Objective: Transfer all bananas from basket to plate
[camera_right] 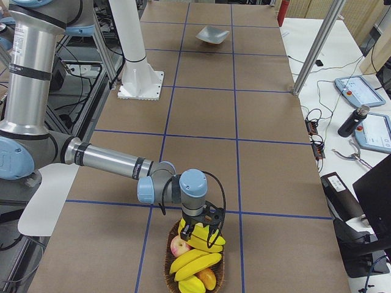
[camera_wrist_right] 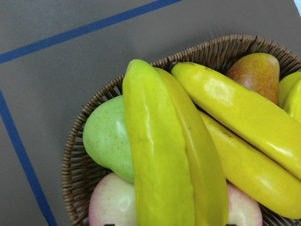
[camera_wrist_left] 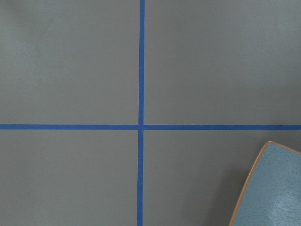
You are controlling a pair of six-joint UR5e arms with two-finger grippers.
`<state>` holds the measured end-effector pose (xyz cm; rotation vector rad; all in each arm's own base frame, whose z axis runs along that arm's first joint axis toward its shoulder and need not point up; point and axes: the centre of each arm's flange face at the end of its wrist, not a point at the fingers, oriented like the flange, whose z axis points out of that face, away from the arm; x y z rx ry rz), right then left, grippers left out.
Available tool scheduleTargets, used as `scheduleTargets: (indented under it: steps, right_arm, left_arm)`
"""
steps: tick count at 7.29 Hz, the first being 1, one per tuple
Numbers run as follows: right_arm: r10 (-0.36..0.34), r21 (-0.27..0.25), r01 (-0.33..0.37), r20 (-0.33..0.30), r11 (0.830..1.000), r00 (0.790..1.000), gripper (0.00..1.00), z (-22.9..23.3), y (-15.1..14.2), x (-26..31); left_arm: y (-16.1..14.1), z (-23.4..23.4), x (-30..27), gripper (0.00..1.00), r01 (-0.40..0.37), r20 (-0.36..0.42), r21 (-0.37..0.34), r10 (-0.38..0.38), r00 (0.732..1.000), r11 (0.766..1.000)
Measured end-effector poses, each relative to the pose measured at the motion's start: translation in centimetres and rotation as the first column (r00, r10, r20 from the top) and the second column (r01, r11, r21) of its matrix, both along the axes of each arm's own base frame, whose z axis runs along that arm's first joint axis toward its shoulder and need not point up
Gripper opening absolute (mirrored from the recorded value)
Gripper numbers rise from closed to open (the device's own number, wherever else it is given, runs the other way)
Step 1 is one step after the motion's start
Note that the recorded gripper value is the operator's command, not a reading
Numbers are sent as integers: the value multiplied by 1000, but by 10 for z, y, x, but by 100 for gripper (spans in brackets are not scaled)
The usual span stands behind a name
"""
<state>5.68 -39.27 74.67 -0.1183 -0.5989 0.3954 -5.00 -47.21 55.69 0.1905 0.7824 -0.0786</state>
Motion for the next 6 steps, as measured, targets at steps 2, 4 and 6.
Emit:
scheduleTargets:
  steps: [2, 4, 6]
  right_arm:
    - [0, 0, 0, 1, 1000, 1000, 5, 0, 0, 0]
    - [0, 0, 0, 5, 1000, 1000, 0, -1, -1, -1]
    - [2, 20, -2, 20, 1000, 1000, 0, -11, -9, -2]
  left_arm:
    - [0, 0, 0, 100, 1, 0, 1, -1, 1000, 1000]
    - [0, -1, -1, 100, 4, -1, -1, -4, 1000, 1000]
    - [0, -1, -1, 100, 10, -2, -6, -10, 1000, 1000]
